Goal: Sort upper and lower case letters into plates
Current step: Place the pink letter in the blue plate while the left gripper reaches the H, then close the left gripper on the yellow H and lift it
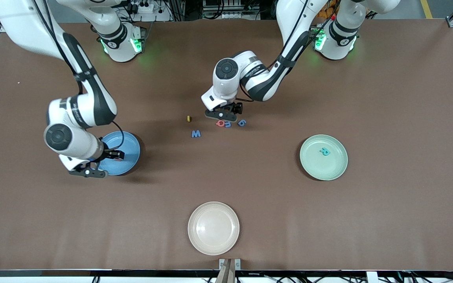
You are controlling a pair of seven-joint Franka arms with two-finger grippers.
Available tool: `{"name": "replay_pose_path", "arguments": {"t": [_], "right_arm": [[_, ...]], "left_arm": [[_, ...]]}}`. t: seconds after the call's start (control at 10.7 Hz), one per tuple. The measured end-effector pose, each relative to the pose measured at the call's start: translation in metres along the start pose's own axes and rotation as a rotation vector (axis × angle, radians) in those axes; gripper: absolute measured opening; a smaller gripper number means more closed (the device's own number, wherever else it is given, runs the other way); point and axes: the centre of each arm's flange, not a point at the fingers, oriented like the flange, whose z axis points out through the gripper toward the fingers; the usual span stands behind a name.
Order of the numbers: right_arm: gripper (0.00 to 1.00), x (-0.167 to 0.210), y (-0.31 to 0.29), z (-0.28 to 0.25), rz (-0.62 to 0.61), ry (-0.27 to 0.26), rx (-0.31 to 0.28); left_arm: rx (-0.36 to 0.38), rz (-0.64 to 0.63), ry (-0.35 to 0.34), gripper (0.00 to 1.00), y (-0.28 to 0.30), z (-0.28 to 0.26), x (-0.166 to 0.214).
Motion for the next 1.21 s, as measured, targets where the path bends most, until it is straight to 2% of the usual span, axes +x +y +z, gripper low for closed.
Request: {"name": "replay_pose_path", "arguments": {"t": [0.09, 0.37, 0.75, 0.93, 1.21], "right_arm": [[1.0, -0.003, 0.006, -0.027, 0.007, 0.023, -0.002], [1.0, -0.026, 0.021, -0.102, 0.012, 0.043, -0.021], [1.0, -0.055, 0.039, -0.183, 0.01, -0.007, -0.054], [1.0, -0.063, 0.039, -0.202, -0.007, -0.039, -0.062], [1.0, -0.064, 0.039, -0.237, -0.052, -0.032, -0.016]], "left_arm": [[0.007, 0.025, -0.006, 1.0, -0.003, 0.001, -0.005], [0.031, 0.105, -0.041, 1.0, -0.008, 0.009, -0.03], [0.038, 0.117, -0.054, 1.0, -0.008, 0.015, -0.038], [0.034, 0.12, -0.052, 1.0, -0.005, 0.021, -0.042], [0.009, 0.077, -0.032, 1.0, -0.002, 0.037, -0.045]]}}
